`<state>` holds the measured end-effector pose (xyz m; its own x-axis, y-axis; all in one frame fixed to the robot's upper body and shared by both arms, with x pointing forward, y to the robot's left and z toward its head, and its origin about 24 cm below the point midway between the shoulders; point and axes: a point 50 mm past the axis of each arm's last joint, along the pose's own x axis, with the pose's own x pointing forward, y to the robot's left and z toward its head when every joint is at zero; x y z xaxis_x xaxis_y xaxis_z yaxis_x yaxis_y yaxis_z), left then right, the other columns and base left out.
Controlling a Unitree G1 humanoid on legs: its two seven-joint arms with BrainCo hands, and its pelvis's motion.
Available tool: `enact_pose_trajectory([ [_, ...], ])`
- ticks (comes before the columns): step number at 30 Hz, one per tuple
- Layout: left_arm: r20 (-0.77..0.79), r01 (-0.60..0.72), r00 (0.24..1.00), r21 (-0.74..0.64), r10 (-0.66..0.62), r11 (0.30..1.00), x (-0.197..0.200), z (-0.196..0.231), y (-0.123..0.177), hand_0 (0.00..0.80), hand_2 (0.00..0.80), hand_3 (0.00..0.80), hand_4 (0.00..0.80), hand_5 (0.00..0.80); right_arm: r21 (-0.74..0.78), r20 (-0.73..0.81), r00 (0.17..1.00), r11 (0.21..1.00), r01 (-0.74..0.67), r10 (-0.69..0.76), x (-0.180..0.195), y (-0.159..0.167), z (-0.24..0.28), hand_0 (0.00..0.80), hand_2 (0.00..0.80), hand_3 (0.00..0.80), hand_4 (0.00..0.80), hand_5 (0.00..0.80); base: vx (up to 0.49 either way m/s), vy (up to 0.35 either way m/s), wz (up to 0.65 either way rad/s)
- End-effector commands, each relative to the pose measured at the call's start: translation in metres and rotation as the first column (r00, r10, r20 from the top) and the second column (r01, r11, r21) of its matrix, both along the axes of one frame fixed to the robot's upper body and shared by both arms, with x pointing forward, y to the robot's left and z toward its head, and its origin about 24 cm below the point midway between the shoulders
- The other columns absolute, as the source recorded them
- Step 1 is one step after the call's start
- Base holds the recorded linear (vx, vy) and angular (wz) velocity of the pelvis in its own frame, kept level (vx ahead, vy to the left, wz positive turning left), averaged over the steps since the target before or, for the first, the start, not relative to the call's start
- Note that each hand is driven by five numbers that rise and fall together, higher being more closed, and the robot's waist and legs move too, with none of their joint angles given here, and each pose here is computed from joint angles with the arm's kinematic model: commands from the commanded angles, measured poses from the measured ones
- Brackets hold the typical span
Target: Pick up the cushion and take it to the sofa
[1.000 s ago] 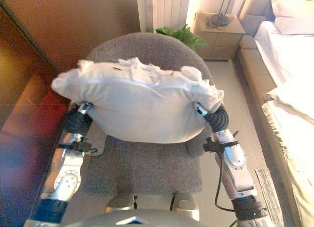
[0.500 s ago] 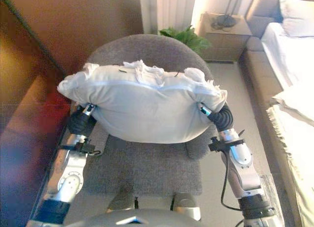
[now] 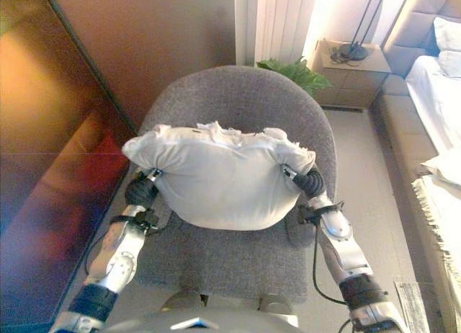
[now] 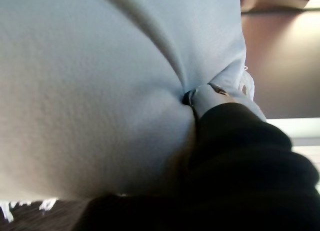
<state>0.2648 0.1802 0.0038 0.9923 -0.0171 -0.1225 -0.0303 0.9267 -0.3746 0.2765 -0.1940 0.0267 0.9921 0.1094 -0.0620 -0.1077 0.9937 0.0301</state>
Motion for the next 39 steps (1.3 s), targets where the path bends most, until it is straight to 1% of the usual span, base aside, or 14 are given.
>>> enact_pose_trajectory([
  [1, 0.36, 0.141, 0.916, 0.124, -0.177, 0.982, 0.076, 0.099, -0.063, 0.8, 0.8, 0.8, 0.8, 0.8, 0.108, 0.33, 0.943, 0.991, -0.08, 0.04, 0.071, 0.053, 0.103, 0.8, 0.8, 0.8, 0.8, 0.8, -0.324, -0.061, -0.05],
  [5, 0.363, 0.092, 0.919, 0.178, -0.153, 0.98, 0.11, 0.126, -0.062, 0.8, 0.8, 0.8, 0.8, 0.8, 0.135, 0.294, 0.956, 0.989, -0.059, 0.017, 0.099, 0.06, 0.123, 0.8, 0.8, 0.8, 0.8, 0.8, -0.199, -0.014, 0.03],
  [7, 0.356, 0.079, 0.923, 0.194, -0.145, 0.978, 0.118, 0.135, -0.065, 0.8, 0.8, 0.8, 0.8, 0.8, 0.127, 0.256, 0.967, 0.991, -0.033, -0.001, 0.109, 0.056, 0.124, 0.8, 0.8, 0.8, 0.8, 0.8, -0.093, 0.037, 0.01],
  [13, 0.368, 0.029, 0.923, 0.228, -0.114, 0.973, 0.131, 0.156, -0.072, 0.8, 0.8, 0.8, 0.8, 0.8, 0.053, 0.243, 0.97, 0.998, -0.017, 0.004, 0.129, 0.05, 0.147, 0.8, 0.8, 0.8, 0.8, 0.8, -0.076, 0.063, -0.06],
  [21, 0.305, -0.056, 0.952, 0.275, -0.032, 0.96, 0.149, 0.175, -0.063, 0.8, 0.8, 0.8, 0.8, 0.8, -0.042, 0.165, 0.986, 0.998, 0.047, -0.04, 0.145, 0.038, 0.168, 0.8, 0.8, 0.8, 0.8, 0.8, -0.026, 0.054, -0.03],
  [29, 0.266, -0.09, 0.964, 0.31, 0.005, 0.946, 0.157, 0.186, -0.054, 0.8, 0.8, 0.8, 0.8, 0.8, -0.087, 0.209, 0.976, 0.993, 0.076, -0.057, 0.149, 0.038, 0.193, 0.8, 0.8, 0.8, 0.8, 0.8, 0.015, 0.009, -0.01],
  [30, 0.256, -0.094, 0.967, 0.306, 0.013, 0.947, 0.158, 0.187, -0.053, 0.681, 0.681, 0.681, 0.681, 0.681, -0.098, 0.219, 0.974, 0.992, 0.083, -0.06, 0.15, 0.038, 0.197, 0.8, 0.8, 0.8, 0.8, 0.8, 0.0, 0.0, 0.0],
  [31, 0.249, -0.1, 0.968, 0.301, 0.023, 0.948, 0.159, 0.189, -0.052, 0.38, 0.38, 0.38, 0.38, 0.38, -0.104, 0.224, 0.972, 0.99, 0.095, -0.07, 0.15, 0.038, 0.201, 0.8, 0.8, 0.8, 0.8, 0.8, 0.0, 0.0, 0.0],
  [32, 0.255, -0.12, 0.966, 0.294, 0.043, 0.948, 0.159, 0.193, -0.05, 0.0, 0.0, 0.0, 0.0, 0.0, -0.118, 0.228, 0.97, 0.986, 0.116, -0.087, 0.15, 0.038, 0.203, 0.8, 0.8, 0.8, 0.8, 0.8, 0.0, 0.0, 0.0],
  [33, 0.257, -0.138, 0.964, 0.281, 0.064, 0.95, 0.16, 0.196, -0.048, 0.0, 0.0, 0.0, 0.0, 0.0, -0.133, 0.228, 0.968, 0.982, 0.133, -0.101, 0.151, 0.036, 0.205, 0.8, 0.8, 0.8, 0.8, 0.8, 0.033, 0.017, -0.02],
  [34, 0.258, -0.147, 0.963, 0.274, 0.075, 0.95, 0.161, 0.198, -0.047, 0.0, 0.0, 0.0, 0.0, 0.0, -0.14, 0.227, 0.968, 0.98, 0.144, -0.11, 0.151, 0.035, 0.207, 0.483, 0.483, 0.483, 0.483, 0.483, 0.034, 0.01, -0.04],
  [35, 0.261, -0.156, 0.962, 0.273, 0.083, 0.949, 0.161, 0.201, -0.046, 0.0, 0.0, 0.0, 0.0, 0.0, -0.146, 0.228, 0.966, 0.977, 0.158, -0.122, 0.152, 0.034, 0.21, 0.05, 0.05, 0.05, 0.05, 0.05, 0.035, 0.002, -0.05],
  [36, 0.26, -0.164, 0.961, 0.273, 0.091, 0.948, 0.162, 0.203, -0.046, 0.0, 0.0, 0.0, 0.0, 0.0, -0.153, 0.231, 0.963, 0.972, 0.177, -0.138, 0.152, 0.032, 0.211, 0.0, 0.0, 0.0, 0.0, 0.0, 0.032, -0.004, -0.04],
  [39, 0.279, -0.176, 0.955, 0.263, 0.1, 0.949, 0.162, 0.21, -0.047, 0.0, 0.0, 0.0, 0.0, 0.0, -0.162, 0.263, 0.951, 0.964, 0.21, -0.163, 0.152, 0.031, 0.219, 0.0, 0.0, 0.0, 0.0, 0.0, 0.0, 0.0, 0.0],
])
